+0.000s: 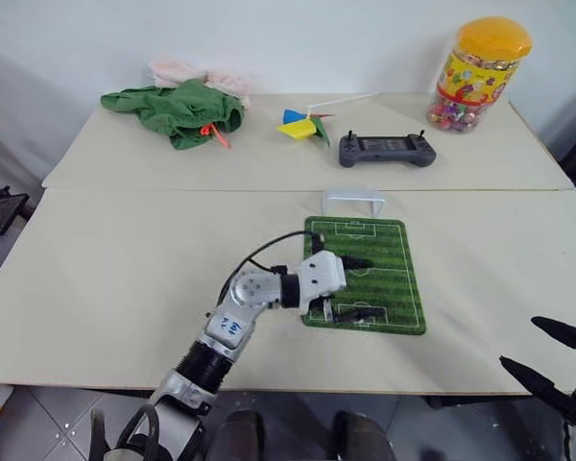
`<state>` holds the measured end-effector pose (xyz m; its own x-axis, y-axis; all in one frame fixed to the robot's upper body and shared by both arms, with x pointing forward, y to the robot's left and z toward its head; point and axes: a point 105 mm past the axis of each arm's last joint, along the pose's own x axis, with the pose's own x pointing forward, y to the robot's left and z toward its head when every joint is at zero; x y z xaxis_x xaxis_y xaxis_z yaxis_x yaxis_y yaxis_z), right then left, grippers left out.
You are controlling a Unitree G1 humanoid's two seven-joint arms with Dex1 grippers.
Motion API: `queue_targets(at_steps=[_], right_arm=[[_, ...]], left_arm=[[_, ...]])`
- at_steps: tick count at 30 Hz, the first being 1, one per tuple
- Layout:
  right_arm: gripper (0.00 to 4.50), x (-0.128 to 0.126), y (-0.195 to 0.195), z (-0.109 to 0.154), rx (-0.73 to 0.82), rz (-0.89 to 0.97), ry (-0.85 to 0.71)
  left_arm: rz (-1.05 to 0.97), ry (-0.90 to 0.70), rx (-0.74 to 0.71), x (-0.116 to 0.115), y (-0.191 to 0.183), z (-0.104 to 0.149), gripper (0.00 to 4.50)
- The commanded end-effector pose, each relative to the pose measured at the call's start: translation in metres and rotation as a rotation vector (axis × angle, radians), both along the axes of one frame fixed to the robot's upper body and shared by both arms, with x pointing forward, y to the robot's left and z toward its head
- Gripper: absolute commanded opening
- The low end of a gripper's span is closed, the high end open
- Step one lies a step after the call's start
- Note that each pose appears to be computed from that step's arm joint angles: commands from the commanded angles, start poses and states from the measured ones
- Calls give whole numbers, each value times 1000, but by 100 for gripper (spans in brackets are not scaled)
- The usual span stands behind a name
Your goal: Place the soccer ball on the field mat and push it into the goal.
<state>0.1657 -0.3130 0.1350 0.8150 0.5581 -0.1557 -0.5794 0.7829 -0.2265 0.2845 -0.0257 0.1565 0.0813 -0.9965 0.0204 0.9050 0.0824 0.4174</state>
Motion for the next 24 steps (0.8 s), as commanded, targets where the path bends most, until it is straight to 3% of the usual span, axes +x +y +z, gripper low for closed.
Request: queue_targets(at_steps=[1,9,16,24], right_arm=[[450,-2,-2,7,-9,-4,-24],[450,0,-1,4,-1,-3,-26],[450,-3,2,5,-2,-2,-40],[450,-7,2,5,-2,-31,-53]], left_arm=[[-93,17,6,-21,10,3,261],[-175,84,175,-40,14,-34,3],[-199,79,224,-38,-2,-53,1],[-52,64,237,-4,-16,-60,1]])
